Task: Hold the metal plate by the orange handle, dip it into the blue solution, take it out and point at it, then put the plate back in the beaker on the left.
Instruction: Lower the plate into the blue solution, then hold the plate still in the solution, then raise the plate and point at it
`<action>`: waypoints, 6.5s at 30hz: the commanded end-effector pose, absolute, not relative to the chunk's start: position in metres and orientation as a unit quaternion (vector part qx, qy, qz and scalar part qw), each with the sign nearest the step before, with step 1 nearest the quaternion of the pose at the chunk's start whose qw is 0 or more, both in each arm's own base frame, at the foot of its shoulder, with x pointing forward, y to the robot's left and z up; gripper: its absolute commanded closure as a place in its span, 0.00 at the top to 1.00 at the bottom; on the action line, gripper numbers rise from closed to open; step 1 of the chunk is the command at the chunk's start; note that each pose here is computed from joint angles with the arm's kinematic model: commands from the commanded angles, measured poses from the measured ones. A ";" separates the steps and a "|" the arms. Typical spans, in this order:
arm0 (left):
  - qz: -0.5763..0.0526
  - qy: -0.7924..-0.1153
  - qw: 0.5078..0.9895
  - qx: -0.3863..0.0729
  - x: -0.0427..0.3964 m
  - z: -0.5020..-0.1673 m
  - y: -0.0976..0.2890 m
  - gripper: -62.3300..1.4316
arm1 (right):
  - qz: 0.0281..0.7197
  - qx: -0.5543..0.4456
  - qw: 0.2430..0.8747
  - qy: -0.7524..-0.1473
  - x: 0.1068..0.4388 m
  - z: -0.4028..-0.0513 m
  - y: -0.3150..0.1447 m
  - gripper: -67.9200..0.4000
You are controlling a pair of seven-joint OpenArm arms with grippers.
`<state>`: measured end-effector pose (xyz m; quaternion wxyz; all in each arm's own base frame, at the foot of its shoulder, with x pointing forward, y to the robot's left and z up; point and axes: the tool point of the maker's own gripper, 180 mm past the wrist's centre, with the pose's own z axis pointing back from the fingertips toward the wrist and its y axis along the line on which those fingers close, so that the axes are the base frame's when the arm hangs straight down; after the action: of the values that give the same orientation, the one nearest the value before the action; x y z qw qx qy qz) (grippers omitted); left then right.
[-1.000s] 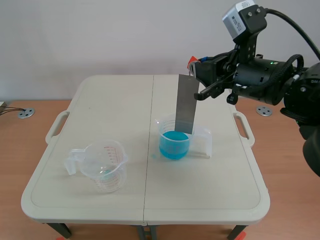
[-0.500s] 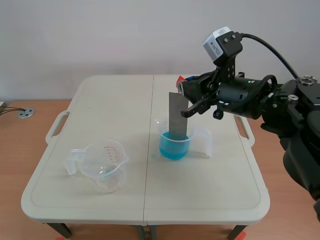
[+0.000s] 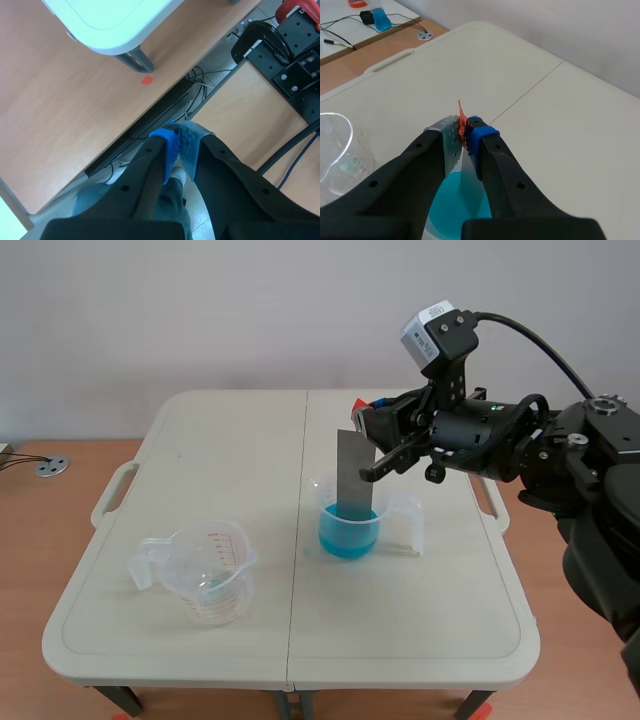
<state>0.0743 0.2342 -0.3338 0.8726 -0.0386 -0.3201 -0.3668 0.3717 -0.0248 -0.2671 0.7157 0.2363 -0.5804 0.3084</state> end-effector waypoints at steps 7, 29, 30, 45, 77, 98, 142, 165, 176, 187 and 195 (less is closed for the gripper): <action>-0.365 -0.324 0.871 -0.057 0.072 -0.332 0.226 0.04 | 0.303 0.246 0.721 -0.573 0.375 -0.276 -0.026 0.02; -0.365 -0.324 0.871 -0.057 0.072 -0.332 0.226 0.04 | 0.308 0.240 0.724 -0.569 0.374 -0.279 -0.026 0.03; -0.365 -0.324 0.871 -0.057 0.072 -0.332 0.226 0.04 | 0.308 0.240 0.724 -0.569 0.374 -0.279 -0.026 0.03; -0.365 -0.324 0.871 -0.057 0.072 -0.332 0.226 0.04 | 0.308 0.240 0.724 -0.569 0.374 -0.279 -0.026 0.03; -0.366 -0.318 0.873 -0.055 0.072 -0.334 0.227 0.04 | 0.308 0.240 0.724 -0.569 0.374 -0.279 -0.026 0.03; -0.366 -0.319 0.872 -0.055 0.073 -0.334 0.227 0.04 | 0.300 0.246 0.706 -0.592 0.378 -0.260 -0.026 0.03; -0.394 -0.406 0.824 -0.032 0.145 -0.310 0.220 0.04 | 0.359 0.217 0.605 -0.676 0.333 -0.130 -0.004 0.03; -0.458 -0.555 0.692 -0.057 0.281 -0.248 0.111 0.04 | 0.339 0.206 0.581 -0.711 0.328 -0.095 -0.022 0.03; -0.469 -0.571 0.666 -0.105 0.316 -0.247 0.045 0.04 | 0.339 0.206 0.581 -0.711 0.328 -0.095 -0.022 0.03; -0.481 -0.575 0.649 -0.128 0.344 -0.255 -0.004 0.04 | 0.339 0.207 0.580 -0.711 0.328 -0.095 -0.022 0.03; -0.484 -0.575 0.645 -0.136 0.350 -0.258 -0.022 0.04 | 0.339 0.207 0.580 -0.711 0.328 -0.095 -0.022 0.03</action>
<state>0.3456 -0.0202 -0.2714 0.6569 -0.1365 -0.5566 -0.4899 0.3305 -0.0235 -0.1091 0.6006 0.2014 -0.6970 0.3362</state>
